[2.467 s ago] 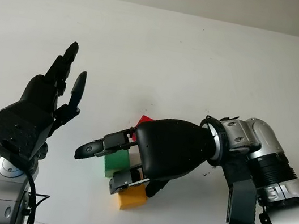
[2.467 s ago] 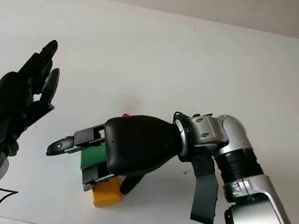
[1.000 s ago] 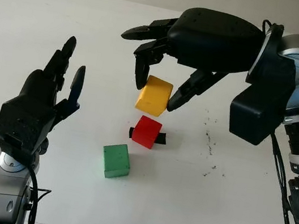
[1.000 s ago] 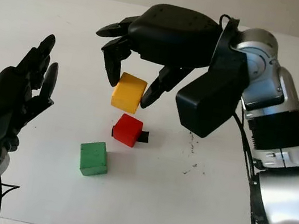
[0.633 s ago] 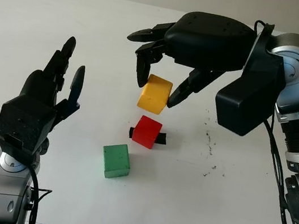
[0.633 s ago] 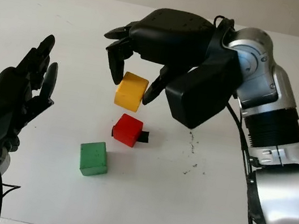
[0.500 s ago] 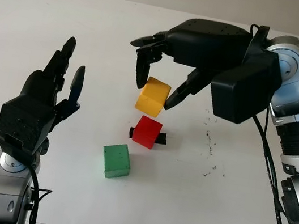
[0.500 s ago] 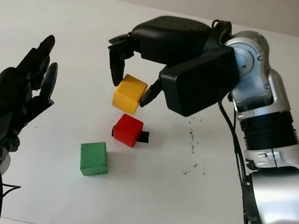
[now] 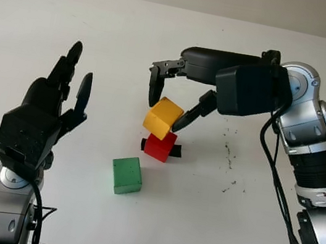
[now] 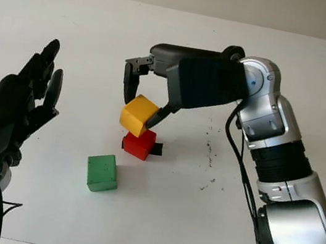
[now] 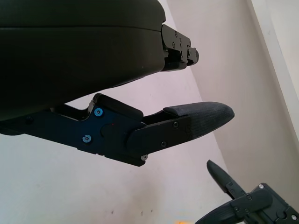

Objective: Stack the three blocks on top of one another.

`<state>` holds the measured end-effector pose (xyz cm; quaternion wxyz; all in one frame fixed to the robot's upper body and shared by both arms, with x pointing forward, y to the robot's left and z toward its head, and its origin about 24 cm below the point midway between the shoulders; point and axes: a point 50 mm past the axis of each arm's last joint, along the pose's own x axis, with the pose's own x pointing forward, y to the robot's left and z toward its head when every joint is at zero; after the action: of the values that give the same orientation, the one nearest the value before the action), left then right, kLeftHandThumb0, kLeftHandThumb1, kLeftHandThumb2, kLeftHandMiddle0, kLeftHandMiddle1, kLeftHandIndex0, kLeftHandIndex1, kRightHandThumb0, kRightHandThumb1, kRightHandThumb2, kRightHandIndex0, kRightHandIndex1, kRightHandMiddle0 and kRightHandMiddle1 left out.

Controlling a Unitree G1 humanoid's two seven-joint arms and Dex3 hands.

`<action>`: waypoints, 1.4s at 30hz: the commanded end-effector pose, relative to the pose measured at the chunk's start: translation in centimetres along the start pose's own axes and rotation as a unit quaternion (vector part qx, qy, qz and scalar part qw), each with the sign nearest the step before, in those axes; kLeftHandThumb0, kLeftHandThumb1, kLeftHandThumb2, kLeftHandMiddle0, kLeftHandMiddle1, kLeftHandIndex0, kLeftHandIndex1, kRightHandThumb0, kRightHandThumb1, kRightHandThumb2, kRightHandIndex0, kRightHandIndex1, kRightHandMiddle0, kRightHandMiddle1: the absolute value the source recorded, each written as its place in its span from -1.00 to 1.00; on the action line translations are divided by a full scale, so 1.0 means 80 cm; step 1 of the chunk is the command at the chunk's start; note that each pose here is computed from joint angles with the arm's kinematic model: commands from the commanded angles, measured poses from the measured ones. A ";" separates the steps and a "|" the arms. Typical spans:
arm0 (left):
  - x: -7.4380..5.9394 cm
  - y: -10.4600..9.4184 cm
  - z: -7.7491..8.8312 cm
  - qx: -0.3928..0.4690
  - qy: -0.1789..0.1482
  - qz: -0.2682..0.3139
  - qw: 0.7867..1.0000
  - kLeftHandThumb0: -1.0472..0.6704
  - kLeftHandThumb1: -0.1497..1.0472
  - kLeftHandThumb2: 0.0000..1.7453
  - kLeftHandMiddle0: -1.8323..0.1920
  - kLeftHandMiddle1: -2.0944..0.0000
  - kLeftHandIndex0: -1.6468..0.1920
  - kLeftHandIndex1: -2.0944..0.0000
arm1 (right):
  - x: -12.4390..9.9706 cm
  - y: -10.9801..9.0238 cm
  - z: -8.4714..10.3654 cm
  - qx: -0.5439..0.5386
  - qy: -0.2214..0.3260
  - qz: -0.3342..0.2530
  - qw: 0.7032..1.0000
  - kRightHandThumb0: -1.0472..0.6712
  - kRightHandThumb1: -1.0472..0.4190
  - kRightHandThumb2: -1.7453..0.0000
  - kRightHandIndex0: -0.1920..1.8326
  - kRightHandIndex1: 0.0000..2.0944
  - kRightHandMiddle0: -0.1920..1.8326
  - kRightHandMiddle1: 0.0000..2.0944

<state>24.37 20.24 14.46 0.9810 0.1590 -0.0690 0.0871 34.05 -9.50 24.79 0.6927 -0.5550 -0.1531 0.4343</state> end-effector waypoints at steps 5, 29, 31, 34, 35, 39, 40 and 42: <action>-0.003 0.001 0.004 0.000 -0.003 0.002 1.000 -0.67 1.00 -0.21 0.82 0.95 0.70 0.95 | -0.004 0.006 0.003 -0.025 -0.009 -0.005 1.000 -0.21 -0.94 0.93 -0.64 -0.95 -0.56 0.52; -0.005 0.001 0.005 0.000 -0.007 -0.003 1.000 -0.66 1.00 -0.23 0.84 0.95 0.70 0.95 | -0.006 0.010 0.000 -0.055 -0.009 0.012 0.998 -0.21 -0.92 0.94 -0.62 -0.94 -0.54 0.55; -0.005 0.001 0.005 -0.001 -0.005 -0.004 1.000 -0.66 1.00 -0.23 0.84 0.95 0.71 0.95 | -0.006 0.010 0.000 -0.060 -0.007 0.016 0.998 -0.21 -0.92 0.94 -0.62 -0.94 -0.54 0.54; -0.006 0.000 0.004 0.002 -0.007 -0.003 1.000 -0.66 1.00 -0.24 0.84 0.95 0.71 0.95 | -0.005 0.012 -0.001 -0.065 -0.005 0.020 0.998 -0.22 -0.91 0.94 -0.62 -0.94 -0.53 0.52; -0.005 0.000 0.004 0.002 -0.008 -0.002 1.000 -0.66 1.00 -0.23 0.84 0.95 0.70 0.95 | -0.005 0.012 -0.001 -0.066 -0.004 0.022 0.998 -0.22 -0.91 0.94 -0.62 -0.94 -0.52 0.52; -0.005 0.000 0.005 0.001 -0.010 0.001 1.000 -0.66 1.00 -0.24 0.83 0.95 0.70 0.95 | -0.004 0.015 -0.004 -0.058 0.001 0.031 0.998 -0.22 -0.91 0.94 -0.62 -0.95 -0.51 0.50; -0.005 0.000 0.005 0.000 -0.010 0.000 1.000 -0.66 1.00 -0.24 0.84 0.95 0.70 0.95 | -0.004 0.016 -0.005 -0.057 0.001 0.032 0.998 -0.22 -0.91 0.94 -0.62 -0.95 -0.51 0.50; -0.005 -0.001 0.006 -0.002 -0.011 0.000 1.000 -0.67 1.00 -0.25 0.84 0.95 0.70 0.95 | -0.005 0.017 -0.006 -0.055 0.000 0.033 0.998 -0.22 -0.90 0.94 -0.61 -0.94 -0.51 0.50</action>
<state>24.16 20.14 14.53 0.9811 0.1599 -0.0690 0.0849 33.55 -9.77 23.68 0.6456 -0.5975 -0.1642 0.4464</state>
